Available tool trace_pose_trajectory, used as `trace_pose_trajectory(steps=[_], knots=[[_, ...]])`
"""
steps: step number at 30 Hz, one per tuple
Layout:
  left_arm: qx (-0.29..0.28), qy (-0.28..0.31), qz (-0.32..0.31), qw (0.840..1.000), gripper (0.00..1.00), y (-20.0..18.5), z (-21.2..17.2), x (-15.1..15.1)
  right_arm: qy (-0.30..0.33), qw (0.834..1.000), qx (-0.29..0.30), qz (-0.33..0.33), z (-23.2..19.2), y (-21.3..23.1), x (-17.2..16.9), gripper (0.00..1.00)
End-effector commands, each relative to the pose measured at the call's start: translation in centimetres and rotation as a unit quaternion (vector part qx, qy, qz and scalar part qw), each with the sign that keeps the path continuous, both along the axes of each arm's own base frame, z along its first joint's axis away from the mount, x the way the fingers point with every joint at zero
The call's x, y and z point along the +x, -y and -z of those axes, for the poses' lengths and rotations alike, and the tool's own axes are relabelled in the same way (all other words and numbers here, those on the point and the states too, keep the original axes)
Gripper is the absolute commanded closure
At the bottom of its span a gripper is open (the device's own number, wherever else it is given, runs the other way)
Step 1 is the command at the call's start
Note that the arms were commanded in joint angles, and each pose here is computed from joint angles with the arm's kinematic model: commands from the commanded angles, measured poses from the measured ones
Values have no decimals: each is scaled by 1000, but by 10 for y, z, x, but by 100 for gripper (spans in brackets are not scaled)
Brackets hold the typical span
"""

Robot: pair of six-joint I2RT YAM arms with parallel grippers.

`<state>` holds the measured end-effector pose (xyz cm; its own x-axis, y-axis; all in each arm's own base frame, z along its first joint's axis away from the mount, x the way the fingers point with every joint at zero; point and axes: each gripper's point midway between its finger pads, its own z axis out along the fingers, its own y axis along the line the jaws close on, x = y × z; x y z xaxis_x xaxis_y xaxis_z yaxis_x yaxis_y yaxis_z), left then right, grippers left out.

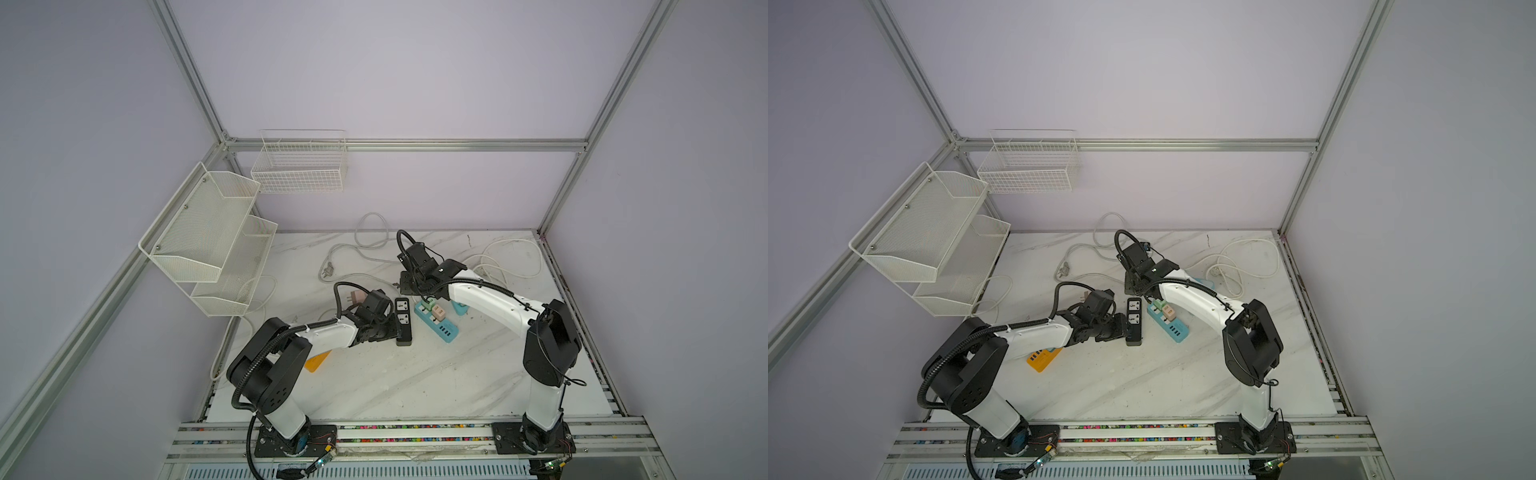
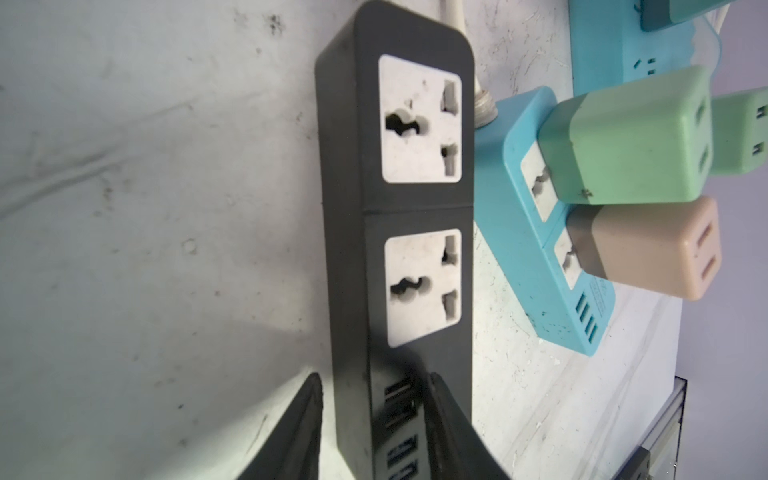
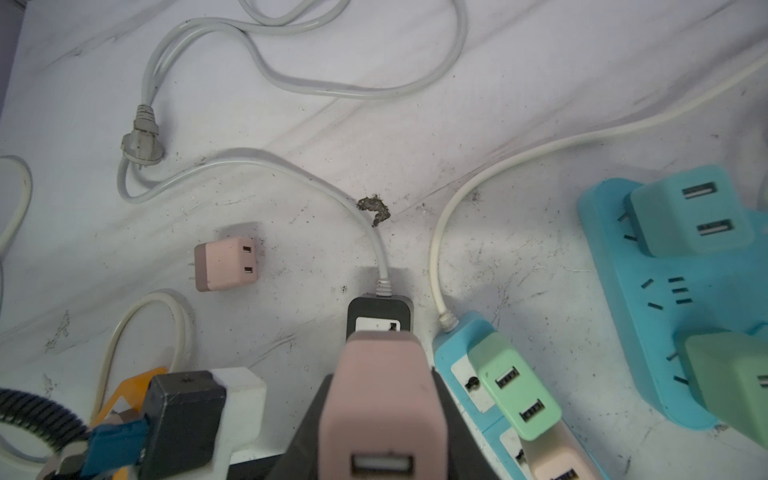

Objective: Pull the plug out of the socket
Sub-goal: 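Carry the pink adapter away with the right gripper while the left gripper lifts off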

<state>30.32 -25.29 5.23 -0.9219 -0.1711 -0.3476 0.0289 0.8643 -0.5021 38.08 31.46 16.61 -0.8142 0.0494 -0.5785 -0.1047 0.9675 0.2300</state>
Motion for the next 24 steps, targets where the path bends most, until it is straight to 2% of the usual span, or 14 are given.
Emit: trace_pose_trajectory(steps=[1,5,10,19,24], knots=[[-2,84,-3,996,59,-2,-59,18,22,999,32,-30,-18,-7,-1,73],[4,131,-27,991,54,-27,-87,11,21,997,45,-54,-15,-16,-3,73],[22,161,-45,986,52,-57,-103,-3,10,994,75,-77,-1,-34,-2,73],[69,180,-82,978,47,-101,-116,-20,-35,983,159,-85,40,-66,-15,73],[76,182,-111,974,44,-117,-117,-24,-46,978,174,-101,59,-88,-28,73]])
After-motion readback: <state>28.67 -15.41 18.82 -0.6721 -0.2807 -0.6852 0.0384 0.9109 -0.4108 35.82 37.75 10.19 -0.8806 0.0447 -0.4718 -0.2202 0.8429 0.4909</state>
